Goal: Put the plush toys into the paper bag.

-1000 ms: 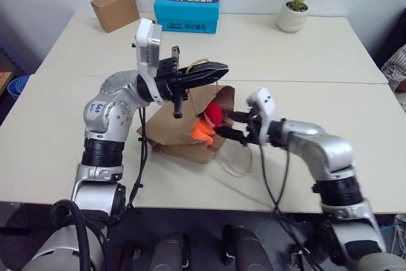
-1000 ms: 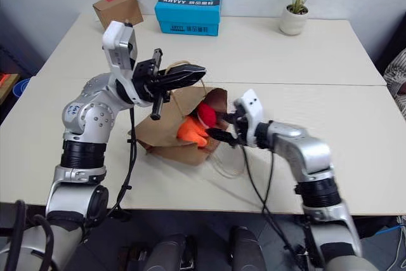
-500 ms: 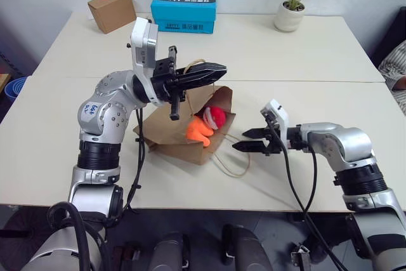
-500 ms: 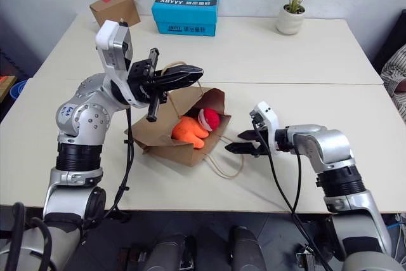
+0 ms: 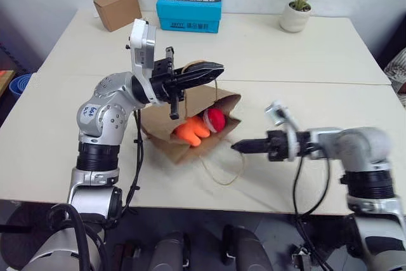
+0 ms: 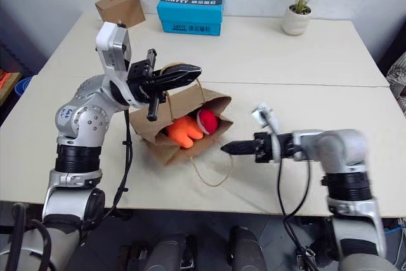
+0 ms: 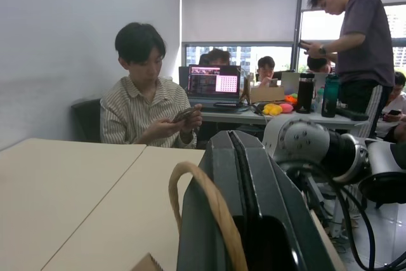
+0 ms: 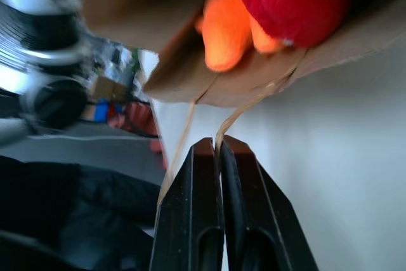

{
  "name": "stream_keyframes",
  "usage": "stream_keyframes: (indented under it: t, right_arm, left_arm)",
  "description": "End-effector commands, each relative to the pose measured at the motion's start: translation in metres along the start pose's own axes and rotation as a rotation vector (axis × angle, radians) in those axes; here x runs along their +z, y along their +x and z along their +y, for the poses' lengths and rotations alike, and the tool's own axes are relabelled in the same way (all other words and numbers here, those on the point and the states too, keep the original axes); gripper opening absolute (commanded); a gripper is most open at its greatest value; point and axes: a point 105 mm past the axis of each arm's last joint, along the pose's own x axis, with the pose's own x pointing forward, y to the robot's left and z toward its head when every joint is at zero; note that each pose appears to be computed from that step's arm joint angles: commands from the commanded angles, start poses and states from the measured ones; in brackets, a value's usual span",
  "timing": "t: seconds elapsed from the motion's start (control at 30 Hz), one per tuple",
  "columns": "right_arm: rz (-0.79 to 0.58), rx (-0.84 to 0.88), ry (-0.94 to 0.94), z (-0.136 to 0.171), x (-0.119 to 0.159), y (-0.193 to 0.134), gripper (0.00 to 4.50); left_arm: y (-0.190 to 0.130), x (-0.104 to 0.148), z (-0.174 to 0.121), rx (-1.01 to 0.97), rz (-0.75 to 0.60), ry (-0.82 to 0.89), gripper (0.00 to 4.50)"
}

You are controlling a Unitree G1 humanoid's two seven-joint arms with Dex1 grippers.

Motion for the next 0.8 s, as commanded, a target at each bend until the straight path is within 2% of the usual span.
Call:
stream_keyframes:
  t: [0.03,0.3,0.43,0.53,0.67,0.8]
  right_arm:
    - [-0.097,0.089,-0.054,0.035,0.029,-0.023,0.05]
    - [-0.291,0.037,-0.166,0.062,0.073,-0.06,0.05]
    - [-0.318,-0.005,-0.192,0.066,0.071,-0.062,0.05]
    - [-0.358,-0.072,-0.188,0.056,0.065,-0.059,0.05]
    - [-0.408,-0.069,-0.173,0.055,0.053,-0.061,0.0]
    - [-0.409,-0.086,-0.243,0.066,0.046,-0.064,0.91]
  left_arm:
    - [0.001,0.015,0.004,0.027,-0.034,0.098,0.0]
    - [0.008,0.024,0.03,0.074,-0.057,0.192,0.0]
    - [0.013,0.018,0.039,0.046,-0.026,0.206,0.0]
    - [0.016,0.01,0.04,0.006,0.013,0.182,0.0]
    - [0.011,0.003,0.035,-0.043,0.095,0.141,0.87]
    - [-0.004,-0.001,0.028,-0.08,0.194,0.098,2.08]
